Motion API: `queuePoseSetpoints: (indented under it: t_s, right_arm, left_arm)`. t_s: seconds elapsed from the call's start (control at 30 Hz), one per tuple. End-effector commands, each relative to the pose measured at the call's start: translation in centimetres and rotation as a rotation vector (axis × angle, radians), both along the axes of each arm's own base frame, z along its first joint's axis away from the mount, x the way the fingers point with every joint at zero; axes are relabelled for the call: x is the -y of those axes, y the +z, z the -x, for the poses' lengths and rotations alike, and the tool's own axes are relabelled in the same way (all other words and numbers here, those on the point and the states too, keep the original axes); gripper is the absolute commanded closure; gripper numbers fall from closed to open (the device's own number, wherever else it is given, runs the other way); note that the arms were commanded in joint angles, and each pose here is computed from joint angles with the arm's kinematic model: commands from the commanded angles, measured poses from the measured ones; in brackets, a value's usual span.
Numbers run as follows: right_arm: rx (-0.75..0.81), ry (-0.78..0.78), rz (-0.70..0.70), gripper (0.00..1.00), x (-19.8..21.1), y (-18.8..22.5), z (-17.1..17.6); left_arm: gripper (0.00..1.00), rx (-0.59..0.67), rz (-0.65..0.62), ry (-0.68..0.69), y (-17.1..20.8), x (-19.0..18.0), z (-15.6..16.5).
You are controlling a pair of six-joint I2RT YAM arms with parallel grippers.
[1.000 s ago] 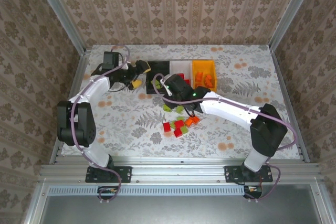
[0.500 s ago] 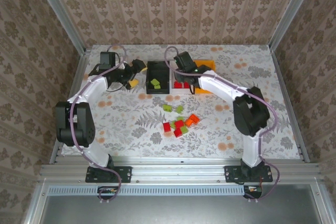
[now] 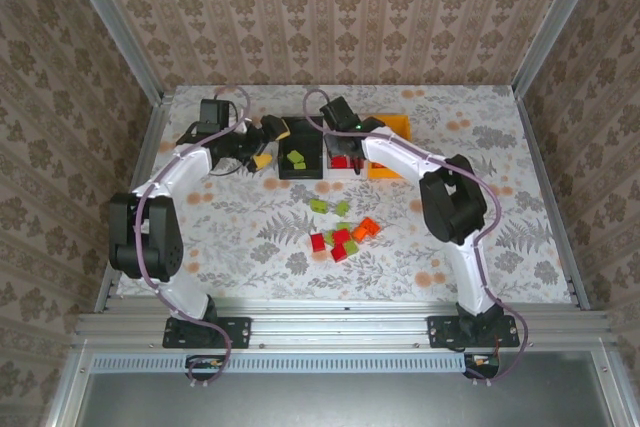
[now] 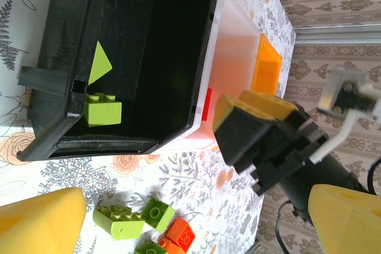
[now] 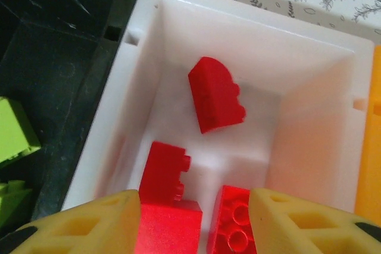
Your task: Sort the legos into containers by color
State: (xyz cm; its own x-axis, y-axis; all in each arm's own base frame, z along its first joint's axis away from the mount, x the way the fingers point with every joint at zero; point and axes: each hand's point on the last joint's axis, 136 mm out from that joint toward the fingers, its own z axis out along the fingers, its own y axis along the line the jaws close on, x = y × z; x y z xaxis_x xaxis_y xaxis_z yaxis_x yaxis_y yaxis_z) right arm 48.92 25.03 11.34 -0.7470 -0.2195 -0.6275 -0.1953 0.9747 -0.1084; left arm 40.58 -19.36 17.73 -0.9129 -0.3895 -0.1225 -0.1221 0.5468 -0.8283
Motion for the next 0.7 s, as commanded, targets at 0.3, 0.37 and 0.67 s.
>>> queuePoseSetpoints:
  t_s: [0.3, 0.37, 0.67]
  right_arm:
    - [-0.065, 0.295, 0.029, 0.38, -6.0, -2.4, 13.2]
    - [-0.077, 0.346, 0.019, 0.35, -7.4, -3.7, 14.3]
    - [-0.173, 0.429, 0.105, 0.33, -8.0, -8.3, 13.9]
  left_arm:
    - [0.02, 0.017, 0.015, 0.022, 1.0, -0.6, 0.0]
    - [0.02, 0.015, 0.012, 0.028, 0.8, -0.9, -0.1]
    - [0.02, -0.004, 0.021, -0.003, -0.1, -0.5, -0.4]
